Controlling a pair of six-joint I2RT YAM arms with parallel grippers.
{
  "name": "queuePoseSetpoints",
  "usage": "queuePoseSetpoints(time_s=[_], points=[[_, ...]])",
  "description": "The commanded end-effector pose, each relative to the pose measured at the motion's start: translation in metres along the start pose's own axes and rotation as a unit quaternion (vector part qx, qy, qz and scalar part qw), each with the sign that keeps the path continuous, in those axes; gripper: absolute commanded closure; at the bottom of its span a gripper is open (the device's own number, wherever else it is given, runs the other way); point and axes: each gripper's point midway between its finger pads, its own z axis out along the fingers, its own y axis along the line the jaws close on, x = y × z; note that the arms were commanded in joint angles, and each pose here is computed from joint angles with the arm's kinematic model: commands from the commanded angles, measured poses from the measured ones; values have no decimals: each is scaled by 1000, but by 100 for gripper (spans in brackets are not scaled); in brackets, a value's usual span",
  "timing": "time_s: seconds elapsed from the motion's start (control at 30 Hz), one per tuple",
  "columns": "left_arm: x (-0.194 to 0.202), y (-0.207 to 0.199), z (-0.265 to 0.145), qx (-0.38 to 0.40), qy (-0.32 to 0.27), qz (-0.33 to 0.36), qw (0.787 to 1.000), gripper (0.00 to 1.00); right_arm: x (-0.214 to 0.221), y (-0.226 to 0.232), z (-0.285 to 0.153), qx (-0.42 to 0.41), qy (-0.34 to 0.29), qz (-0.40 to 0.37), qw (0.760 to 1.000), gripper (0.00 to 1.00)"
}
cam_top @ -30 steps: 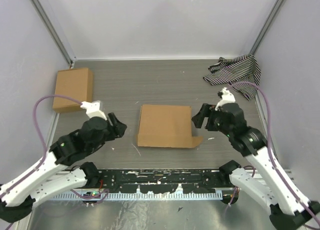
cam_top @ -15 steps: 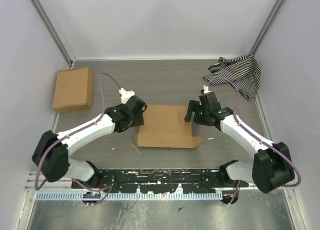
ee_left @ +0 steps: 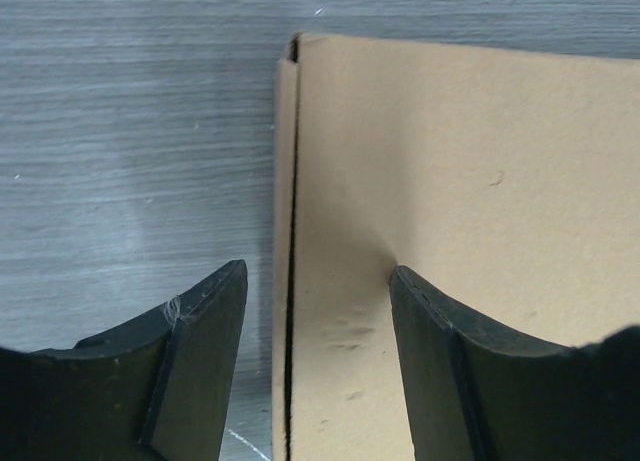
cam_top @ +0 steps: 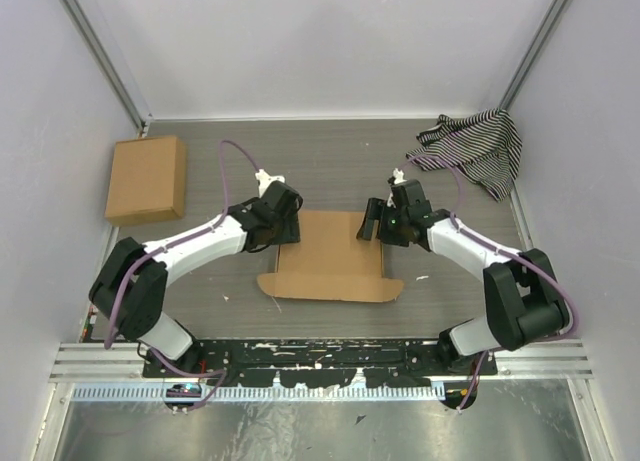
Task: Fold the paper box
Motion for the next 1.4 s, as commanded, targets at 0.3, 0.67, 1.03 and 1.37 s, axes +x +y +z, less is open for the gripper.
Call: queuePoseSetpoints(time_s=[0.3, 0.67, 1.03, 1.37], points=[[-37, -34, 20, 37, -8, 9, 999, 36, -74, 42, 15, -68, -52, -19, 996, 24], [-111, -32, 10, 25, -45, 11, 999, 29, -132, 63, 15, -71, -91, -23, 993, 24], [-111, 19, -37, -37, -84, 26, 995, 0, -158, 16, -59, 40, -192, -16, 980, 2], [-53, 40, -35, 11, -88, -9, 996, 0, -63, 14, -44, -64, -133, -21, 989, 1]])
